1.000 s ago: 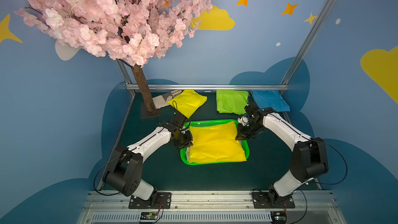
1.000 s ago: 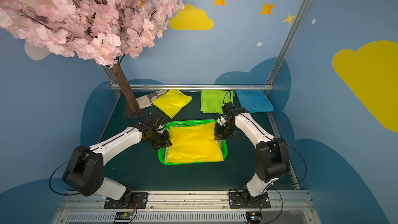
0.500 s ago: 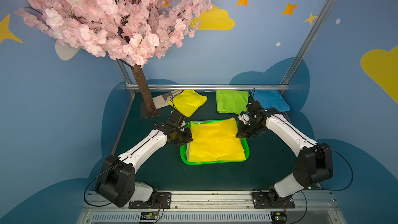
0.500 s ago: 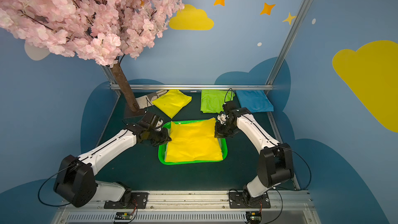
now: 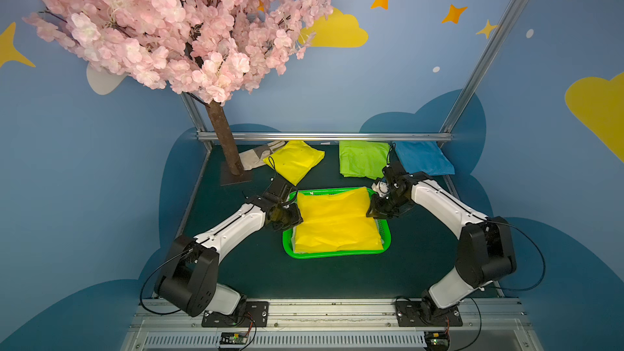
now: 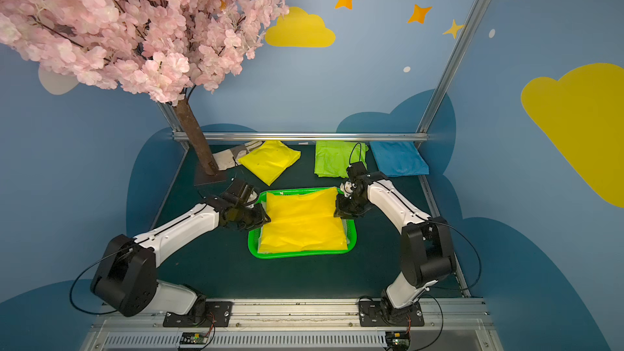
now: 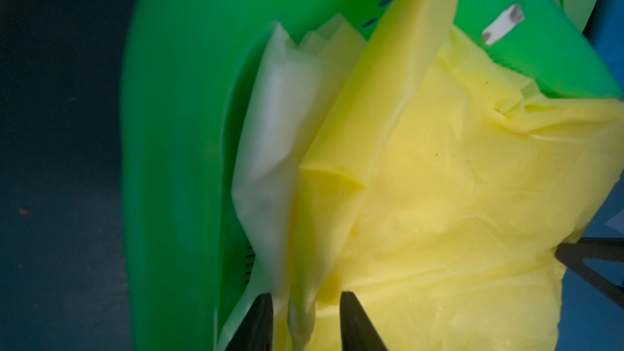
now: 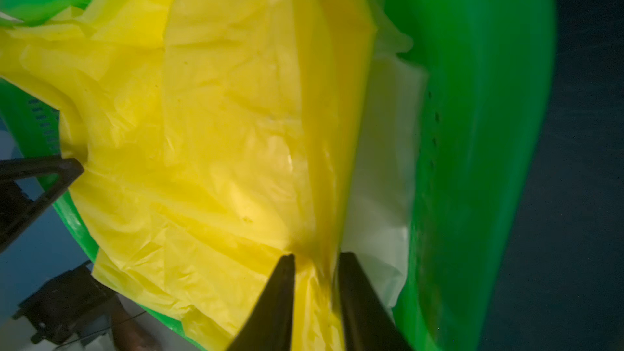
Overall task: Put the folded raincoat in the basket
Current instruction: Place the raincoat in the basket.
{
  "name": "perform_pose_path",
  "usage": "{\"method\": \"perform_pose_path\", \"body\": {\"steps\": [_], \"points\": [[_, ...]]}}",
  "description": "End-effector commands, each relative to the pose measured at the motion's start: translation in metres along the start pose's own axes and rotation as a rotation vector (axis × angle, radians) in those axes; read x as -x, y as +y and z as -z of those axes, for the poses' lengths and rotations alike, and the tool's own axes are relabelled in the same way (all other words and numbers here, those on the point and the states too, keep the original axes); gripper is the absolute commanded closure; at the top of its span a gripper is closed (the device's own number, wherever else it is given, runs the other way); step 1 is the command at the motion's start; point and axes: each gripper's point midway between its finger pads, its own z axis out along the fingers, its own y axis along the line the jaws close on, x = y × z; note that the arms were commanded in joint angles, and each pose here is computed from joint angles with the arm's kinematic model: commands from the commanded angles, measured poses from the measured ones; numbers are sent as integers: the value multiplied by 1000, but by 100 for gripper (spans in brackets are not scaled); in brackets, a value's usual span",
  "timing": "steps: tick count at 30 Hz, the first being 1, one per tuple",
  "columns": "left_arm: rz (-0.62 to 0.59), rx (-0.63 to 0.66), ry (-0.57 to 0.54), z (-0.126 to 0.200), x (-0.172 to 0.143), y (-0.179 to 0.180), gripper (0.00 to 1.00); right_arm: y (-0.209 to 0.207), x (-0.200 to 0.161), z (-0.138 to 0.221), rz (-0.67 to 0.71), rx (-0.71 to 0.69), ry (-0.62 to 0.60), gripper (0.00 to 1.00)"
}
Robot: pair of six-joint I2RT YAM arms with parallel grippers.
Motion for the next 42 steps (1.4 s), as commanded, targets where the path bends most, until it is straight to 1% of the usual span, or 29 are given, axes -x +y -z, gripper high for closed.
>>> {"method": "perform_pose_path", "body": {"steps": [1,2,4,5,6,8,10,12,14,17,21,25,29,32,35,38,42], "points": [[-16,17,-21,20,1,-3,48,5,6,20,35,-15,-64,46],[-19,20,-35,27,4,-5,47,6,9,27,41,-23,-84,45],[-23,27,-75,47,8,-9,47,8,14,42,57,-41,-128,45],[-27,21,-91,55,9,-11,51,10,17,48,63,-47,-145,47],[-35,7,-103,62,9,-15,59,13,20,53,69,-41,-162,52],[-50,-41,-106,71,5,-23,68,24,24,58,78,3,-169,69],[-69,-141,-54,68,-7,-37,75,42,27,57,95,84,-145,85],[-78,-216,18,59,-19,-49,83,51,31,50,94,114,-115,93],[-90,-222,69,46,-30,-51,88,51,39,39,82,97,-95,98],[-100,-152,113,25,-43,-42,93,37,53,17,39,35,-69,100],[-97,-59,145,6,-56,-20,95,20,71,-11,8,-45,-55,100],[-82,-44,166,0,-67,-9,95,6,81,-27,4,-137,-62,100],[-68,-33,170,1,-73,-1,95,10,82,-39,31,-134,-49,100],[-70,-43,168,5,-73,-4,94,24,76,-29,73,-116,-60,100],[-78,-69,156,13,-70,-13,90,45,58,0,132,-97,-102,100],[-84,-114,138,22,-68,-24,87,55,27,24,158,-78,-106,97],[-84,-133,133,26,-67,-28,88,45,-20,38,150,-67,-68,98]]}}
